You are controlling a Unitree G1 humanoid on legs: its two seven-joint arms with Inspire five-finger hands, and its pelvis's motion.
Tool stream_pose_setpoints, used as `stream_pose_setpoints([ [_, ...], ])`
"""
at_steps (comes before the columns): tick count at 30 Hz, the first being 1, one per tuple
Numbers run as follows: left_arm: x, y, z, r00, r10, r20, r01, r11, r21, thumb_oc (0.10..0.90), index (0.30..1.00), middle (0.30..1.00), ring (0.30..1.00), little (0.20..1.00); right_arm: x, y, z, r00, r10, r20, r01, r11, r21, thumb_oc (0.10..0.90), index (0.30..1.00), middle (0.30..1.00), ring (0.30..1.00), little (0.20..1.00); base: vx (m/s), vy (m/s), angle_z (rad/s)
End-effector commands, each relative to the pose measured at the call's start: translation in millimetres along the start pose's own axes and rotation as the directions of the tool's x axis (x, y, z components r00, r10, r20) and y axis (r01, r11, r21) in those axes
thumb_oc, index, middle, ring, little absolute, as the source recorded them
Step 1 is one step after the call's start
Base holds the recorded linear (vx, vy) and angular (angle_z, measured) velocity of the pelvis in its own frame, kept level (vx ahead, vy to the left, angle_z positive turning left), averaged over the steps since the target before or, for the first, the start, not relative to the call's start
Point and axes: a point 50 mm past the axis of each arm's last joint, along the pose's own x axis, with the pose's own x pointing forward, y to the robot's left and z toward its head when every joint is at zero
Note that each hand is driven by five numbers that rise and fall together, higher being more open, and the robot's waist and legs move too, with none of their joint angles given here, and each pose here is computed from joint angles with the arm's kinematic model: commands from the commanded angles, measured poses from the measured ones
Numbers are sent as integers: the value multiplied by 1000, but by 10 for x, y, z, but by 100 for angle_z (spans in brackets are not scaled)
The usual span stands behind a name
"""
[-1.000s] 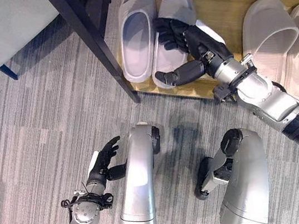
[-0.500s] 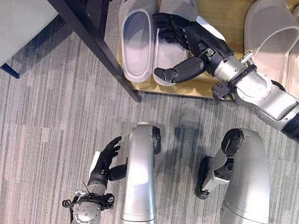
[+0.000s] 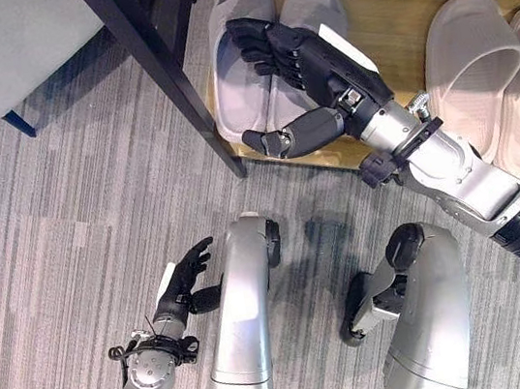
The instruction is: Arrange the slippers neatly on the shoe rack.
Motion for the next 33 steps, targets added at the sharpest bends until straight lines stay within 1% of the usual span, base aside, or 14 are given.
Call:
stream_pose_setpoints([
  [1,-37,-182,287,983,-50,175,65,995,-80,800,900,900,900,900,66,3,765,927,36,373,-46,999,18,800,900,900,900,900,0,0,0],
  [6,-56,-143,274,985,-21,173,38,995,-96,800,900,900,900,900,-78,22,845,909,53,414,-63,998,9,800,900,900,900,900,0,0,0],
  [11,-78,-123,265,985,3,171,15,994,-105,800,900,900,900,900,-242,-23,809,914,17,406,-13,1000,-12,800,900,900,900,900,-2,3,-1],
  [12,-83,-112,273,984,12,177,7,994,-107,800,900,900,900,900,-283,-53,807,914,-2,407,13,1000,-23,800,900,900,900,900,-8,41,-6],
  [13,-82,-79,293,981,45,187,-22,992,-125,800,900,900,900,900,-348,-110,757,914,-63,401,80,996,-26,800,900,900,900,900,-9,40,-10],
  [14,-84,-78,293,981,43,187,-21,992,-122,800,900,900,900,900,-359,-110,756,914,-67,401,84,996,-26,800,900,900,900,900,2,47,-7],
  [17,-69,0,378,969,107,223,-69,983,-173,800,900,900,900,900,-479,-180,659,907,-169,386,180,984,6,800,900,900,900,900,4,9,-2],
  [20,-41,112,489,948,171,270,-116,971,-207,800,900,900,900,900,-560,-230,596,900,-226,372,258,965,-38,800,900,900,900,900,-5,-14,0],
  [22,12,199,617,923,210,322,-144,966,-217,800,900,900,900,900,-566,-283,630,887,-247,391,298,952,-74,800,900,900,900,900,-53,-40,2],
  [23,17,204,624,922,211,324,-145,965,-216,800,900,900,900,900,-562,-284,636,885,-247,393,299,951,-75,800,900,900,900,900,-104,-18,1],
  [28,231,357,1050,839,273,471,-156,949,-273,800,900,900,900,900,-503,-498,839,818,-300,490,421,894,-155,800,900,900,900,900,-219,31,-1],
  [32,294,358,1109,833,266,486,-137,949,-286,800,900,900,900,900,-517,-549,784,819,-325,473,454,871,-187,800,900,900,900,900,-173,-11,10],
  [33,296,333,1068,842,256,475,-128,950,-284,800,900,900,900,900,-549,-520,655,845,-328,423,449,864,-228,800,900,900,900,900,-172,-50,11],
])
